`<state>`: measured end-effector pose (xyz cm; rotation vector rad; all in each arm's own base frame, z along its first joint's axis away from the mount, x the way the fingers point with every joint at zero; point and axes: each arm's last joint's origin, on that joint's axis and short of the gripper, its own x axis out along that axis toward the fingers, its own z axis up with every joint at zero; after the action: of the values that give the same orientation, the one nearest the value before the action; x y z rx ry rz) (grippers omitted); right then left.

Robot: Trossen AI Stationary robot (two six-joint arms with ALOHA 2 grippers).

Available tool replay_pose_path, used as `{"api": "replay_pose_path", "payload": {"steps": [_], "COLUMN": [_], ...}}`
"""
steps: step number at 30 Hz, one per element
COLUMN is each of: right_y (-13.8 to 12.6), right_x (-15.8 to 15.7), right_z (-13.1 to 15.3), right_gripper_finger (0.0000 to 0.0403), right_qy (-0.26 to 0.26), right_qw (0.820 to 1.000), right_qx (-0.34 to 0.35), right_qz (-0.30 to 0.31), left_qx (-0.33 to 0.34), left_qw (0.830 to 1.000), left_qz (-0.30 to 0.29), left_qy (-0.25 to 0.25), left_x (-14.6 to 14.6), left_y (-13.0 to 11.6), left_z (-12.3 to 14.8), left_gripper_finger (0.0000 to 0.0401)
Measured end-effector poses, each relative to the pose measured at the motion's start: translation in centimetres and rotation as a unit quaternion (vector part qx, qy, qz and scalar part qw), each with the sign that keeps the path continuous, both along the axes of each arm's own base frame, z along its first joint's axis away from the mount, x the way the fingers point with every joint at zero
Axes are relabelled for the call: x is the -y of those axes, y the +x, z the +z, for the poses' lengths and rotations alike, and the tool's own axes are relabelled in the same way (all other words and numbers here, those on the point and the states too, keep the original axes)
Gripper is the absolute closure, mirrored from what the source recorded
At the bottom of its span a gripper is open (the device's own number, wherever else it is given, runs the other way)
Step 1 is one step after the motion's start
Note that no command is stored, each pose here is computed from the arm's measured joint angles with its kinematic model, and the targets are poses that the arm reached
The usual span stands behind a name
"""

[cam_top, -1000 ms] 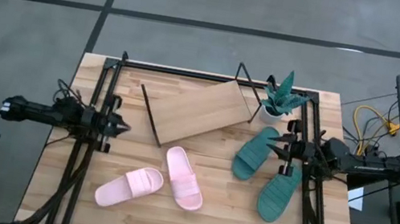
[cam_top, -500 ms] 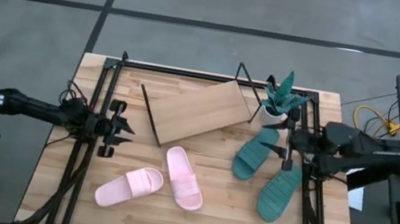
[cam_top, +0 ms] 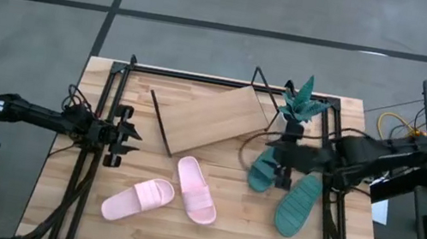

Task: Pick and place slides into the shelf
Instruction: Put the left green slide on the shelf

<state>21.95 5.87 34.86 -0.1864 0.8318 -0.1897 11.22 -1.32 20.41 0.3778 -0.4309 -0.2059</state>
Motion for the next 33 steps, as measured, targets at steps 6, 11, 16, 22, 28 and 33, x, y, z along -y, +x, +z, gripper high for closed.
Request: {"api": "replay_pose_path", "payload": {"steps": [6,11,16,22,28,33], "right_y": [2.1,3.6,5.1,6.5,7.4,7.3], "right_x": [-2.3,-3.9,-5.0,-5.8,-6.2,-6.1], "right_z": [-2.8,-5.7,-9.0,-12.5,-15.5,-17.4], "right_gripper_finger": [0.0183,0.0183,0.0183,0.0183,0.0183,0.0183], "right_qy": [-0.036,-0.046,-0.055,-0.068,-0.095,-0.133], "right_qw": [0.991,0.980,0.970,0.955,0.941,0.919], "right_qx": [-0.118,-0.169,-0.206,-0.243,-0.283,-0.327], "right_qz": [-0.057,-0.088,-0.121,-0.156,-0.162,-0.177], "left_qx": [0.001,0.000,-0.001,-0.001,-0.001,-0.001], "left_qw": [1.000,1.000,1.000,1.000,1.000,1.000], "left_qz": [0.000,0.000,0.000,0.000,0.000,0.000], "left_qy": [0.001,0.001,0.000,0.000,0.000,0.000], "left_x": [0.0,0.0,0.0,0.0,0.0,0.0], "left_y": [0.0,0.0,0.0,0.0,0.0,0.0], "left_z": [0.0,0.0,0.0,0.0,0.0,0.0], "left_gripper_finger": [0.0287,0.0287,0.0287,0.0287,0.0287,0.0287]}}
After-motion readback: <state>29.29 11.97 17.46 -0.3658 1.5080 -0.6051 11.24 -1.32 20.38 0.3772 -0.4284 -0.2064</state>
